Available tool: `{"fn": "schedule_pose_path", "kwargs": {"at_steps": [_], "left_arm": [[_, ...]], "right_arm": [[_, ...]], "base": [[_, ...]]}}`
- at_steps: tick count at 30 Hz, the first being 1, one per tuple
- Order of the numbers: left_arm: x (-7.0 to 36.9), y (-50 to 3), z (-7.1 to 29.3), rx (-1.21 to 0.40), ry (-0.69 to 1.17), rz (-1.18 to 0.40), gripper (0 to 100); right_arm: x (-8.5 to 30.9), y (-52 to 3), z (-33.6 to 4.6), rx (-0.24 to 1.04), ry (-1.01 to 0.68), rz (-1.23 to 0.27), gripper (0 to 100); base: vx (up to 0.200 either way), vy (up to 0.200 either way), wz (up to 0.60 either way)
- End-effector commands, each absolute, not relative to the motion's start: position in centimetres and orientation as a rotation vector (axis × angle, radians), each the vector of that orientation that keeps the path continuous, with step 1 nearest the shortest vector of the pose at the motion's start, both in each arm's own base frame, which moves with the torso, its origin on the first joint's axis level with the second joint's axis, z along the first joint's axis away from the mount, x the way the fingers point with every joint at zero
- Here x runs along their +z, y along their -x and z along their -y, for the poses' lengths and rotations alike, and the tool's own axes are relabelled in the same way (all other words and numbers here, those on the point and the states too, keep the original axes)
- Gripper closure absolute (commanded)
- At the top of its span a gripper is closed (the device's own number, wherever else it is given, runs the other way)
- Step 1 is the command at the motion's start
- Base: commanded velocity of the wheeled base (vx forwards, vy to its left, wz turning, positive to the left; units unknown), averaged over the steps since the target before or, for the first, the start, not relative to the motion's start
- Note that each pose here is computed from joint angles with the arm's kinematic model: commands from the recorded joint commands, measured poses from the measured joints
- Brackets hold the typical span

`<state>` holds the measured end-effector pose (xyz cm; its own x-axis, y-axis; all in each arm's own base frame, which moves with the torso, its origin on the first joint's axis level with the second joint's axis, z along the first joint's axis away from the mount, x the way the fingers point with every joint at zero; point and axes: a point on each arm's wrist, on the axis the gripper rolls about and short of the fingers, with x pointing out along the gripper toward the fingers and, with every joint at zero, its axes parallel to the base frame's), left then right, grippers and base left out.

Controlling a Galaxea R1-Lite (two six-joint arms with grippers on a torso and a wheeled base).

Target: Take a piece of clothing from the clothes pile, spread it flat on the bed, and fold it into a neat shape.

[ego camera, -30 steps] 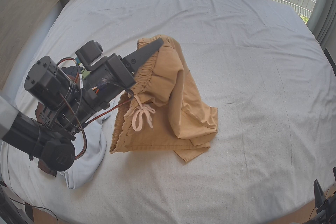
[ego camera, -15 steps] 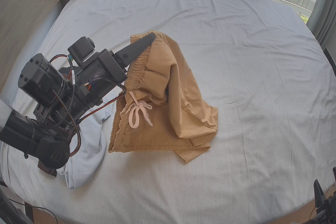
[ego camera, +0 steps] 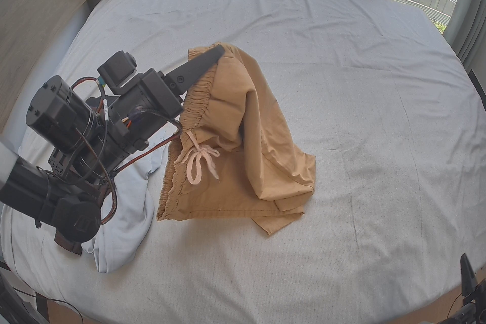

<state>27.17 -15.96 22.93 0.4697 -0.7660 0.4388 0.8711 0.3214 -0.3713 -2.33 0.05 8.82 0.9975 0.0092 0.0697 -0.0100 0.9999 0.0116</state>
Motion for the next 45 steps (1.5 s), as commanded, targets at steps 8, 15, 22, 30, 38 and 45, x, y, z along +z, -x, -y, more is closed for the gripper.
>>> {"fn": "schedule_pose_path", "kwargs": {"at_steps": [8,15,22,30,38,45], "left_arm": [[22.7,-27.5,16.0,-1.078,0.613,0.192,100],[22.9,-27.4,15.8,-1.075,0.611,0.201,100],[22.8,-27.5,15.9,-1.072,0.61,0.2,100],[22.7,-27.5,15.8,-1.068,0.609,0.196,100],[22.4,-27.7,15.9,-1.066,0.61,0.188,100],[22.6,-27.8,15.5,-1.054,0.607,0.197,100]], "right_arm": [[19.8,-1.3,-0.4,0.242,-0.055,0.108,0],[23.9,-6.4,-2.2,0.434,-0.035,0.019,0],[24.9,-12.9,-5.3,0.6,-0.042,-0.07,0],[21.6,-17.7,-7.8,0.664,-0.237,-0.153,0],[18.9,-20.7,-9.2,0.66,-0.352,-0.22,0],[16.8,-22.1,-9.9,0.649,-0.367,-0.295,0]], "base": [[0.0,0.0,0.0],[0.0,0.0,0.0],[0.0,0.0,0.0],[0.0,0.0,0.0],[0.0,0.0,0.0],[0.0,0.0,0.0]]}}
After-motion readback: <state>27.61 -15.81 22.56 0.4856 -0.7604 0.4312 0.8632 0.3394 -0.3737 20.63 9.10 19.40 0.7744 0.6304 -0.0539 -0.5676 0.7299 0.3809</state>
